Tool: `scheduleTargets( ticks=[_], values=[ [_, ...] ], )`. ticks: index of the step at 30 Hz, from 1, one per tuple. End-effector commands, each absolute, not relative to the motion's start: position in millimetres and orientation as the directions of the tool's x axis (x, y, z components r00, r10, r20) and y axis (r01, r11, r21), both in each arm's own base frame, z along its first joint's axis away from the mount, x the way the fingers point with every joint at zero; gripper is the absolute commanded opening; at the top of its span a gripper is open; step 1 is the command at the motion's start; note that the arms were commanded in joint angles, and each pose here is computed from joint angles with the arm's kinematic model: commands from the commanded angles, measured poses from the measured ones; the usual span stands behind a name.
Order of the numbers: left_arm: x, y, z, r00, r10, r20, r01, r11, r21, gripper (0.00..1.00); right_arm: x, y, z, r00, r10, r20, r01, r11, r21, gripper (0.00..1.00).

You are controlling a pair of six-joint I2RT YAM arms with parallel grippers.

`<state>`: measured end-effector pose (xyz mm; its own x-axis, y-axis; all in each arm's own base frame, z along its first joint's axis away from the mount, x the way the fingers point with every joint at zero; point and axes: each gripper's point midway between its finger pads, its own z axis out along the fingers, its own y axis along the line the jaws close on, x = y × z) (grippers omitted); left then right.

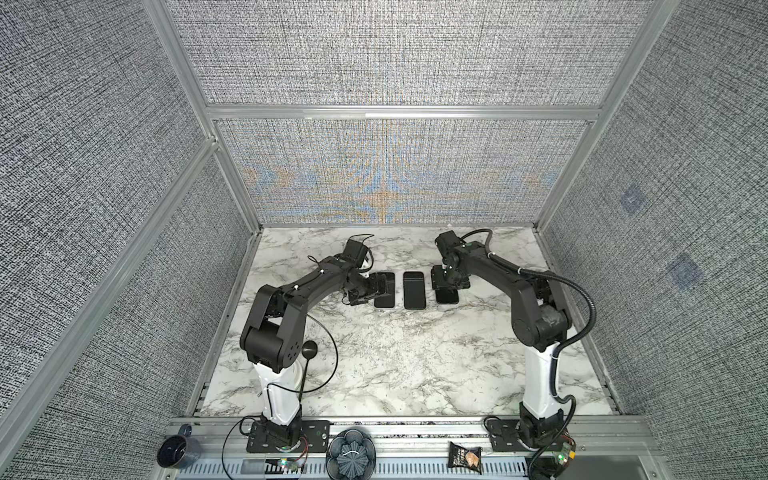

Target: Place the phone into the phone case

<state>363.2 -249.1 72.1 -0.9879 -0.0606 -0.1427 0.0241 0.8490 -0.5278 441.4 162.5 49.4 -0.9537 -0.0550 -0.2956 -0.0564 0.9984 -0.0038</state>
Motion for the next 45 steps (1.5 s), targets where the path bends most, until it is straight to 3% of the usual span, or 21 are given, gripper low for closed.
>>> scheduleTargets(
  ticks=[1, 9, 18, 25, 29, 32, 34, 37, 39, 41, 42, 45],
  values=[
    [361, -249, 72, -0.99, -0.042, -0.136, 0.037, 0.845, -0.534, 0.88, 442, 163, 45, -0.96, -0.059, -0.275, -0.063, 0.998, 0.005, 0.62],
    [360, -245, 74, -0.989, -0.046, -0.142, 0.037, 0.848, -0.529, 0.88, 440, 157, 33, -0.967, -0.058, -0.248, -0.057, 0.998, -0.012, 0.64],
    [357, -240, 79, -0.986, -0.041, -0.162, 0.05, 0.852, -0.522, 0.89, 439, 156, 30, -0.969, -0.057, -0.24, -0.056, 0.998, -0.013, 0.78],
    [361, -228, 94, -0.973, -0.062, -0.224, 0.058, 0.868, -0.494, 0.9, 434, 158, 61, -0.954, -0.064, -0.294, -0.068, 0.998, 0.005, 0.88],
    [363, -217, 116, -0.947, -0.083, -0.31, 0.079, 0.875, -0.477, 0.9, 424, 158, 102, -0.912, -0.09, -0.4, -0.108, 0.994, 0.024, 0.89],
    [360, -184, 126, -0.914, -0.089, -0.397, 0.058, 0.937, -0.344, 0.9, 413, 144, 133, -0.845, -0.116, -0.522, -0.122, 0.992, -0.023, 0.89],
    [354, -138, 124, -0.888, -0.114, -0.445, -0.055, 0.988, -0.145, 0.9, 405, 129, 151, -0.781, -0.151, -0.606, -0.128, 0.988, -0.081, 0.89],
    [347, -92, 127, -0.803, -0.095, -0.588, -0.131, 0.991, 0.019, 0.9, 398, 98, 160, -0.648, -0.267, -0.713, -0.128, 0.961, -0.244, 0.89],
    [345, -62, 138, -0.725, 0.043, -0.687, -0.124, 0.974, 0.192, 0.85, 385, 87, 160, -0.529, -0.371, -0.763, -0.16, 0.927, -0.34, 0.88],
    [339, -30, 137, -0.658, 0.087, -0.748, -0.217, 0.929, 0.299, 0.83, 377, 70, 150, -0.43, -0.389, -0.815, -0.099, 0.917, -0.386, 0.84],
    [342, -32, 133, -0.629, 0.193, -0.753, -0.132, 0.928, 0.348, 0.82, 374, 63, 146, -0.375, -0.372, -0.849, -0.079, 0.925, -0.371, 0.84],
    [339, -26, 117, -0.573, 0.207, -0.793, -0.087, 0.947, 0.31, 0.87, 370, 55, 132, -0.304, -0.327, -0.895, -0.066, 0.944, -0.322, 0.84]
  ],
)
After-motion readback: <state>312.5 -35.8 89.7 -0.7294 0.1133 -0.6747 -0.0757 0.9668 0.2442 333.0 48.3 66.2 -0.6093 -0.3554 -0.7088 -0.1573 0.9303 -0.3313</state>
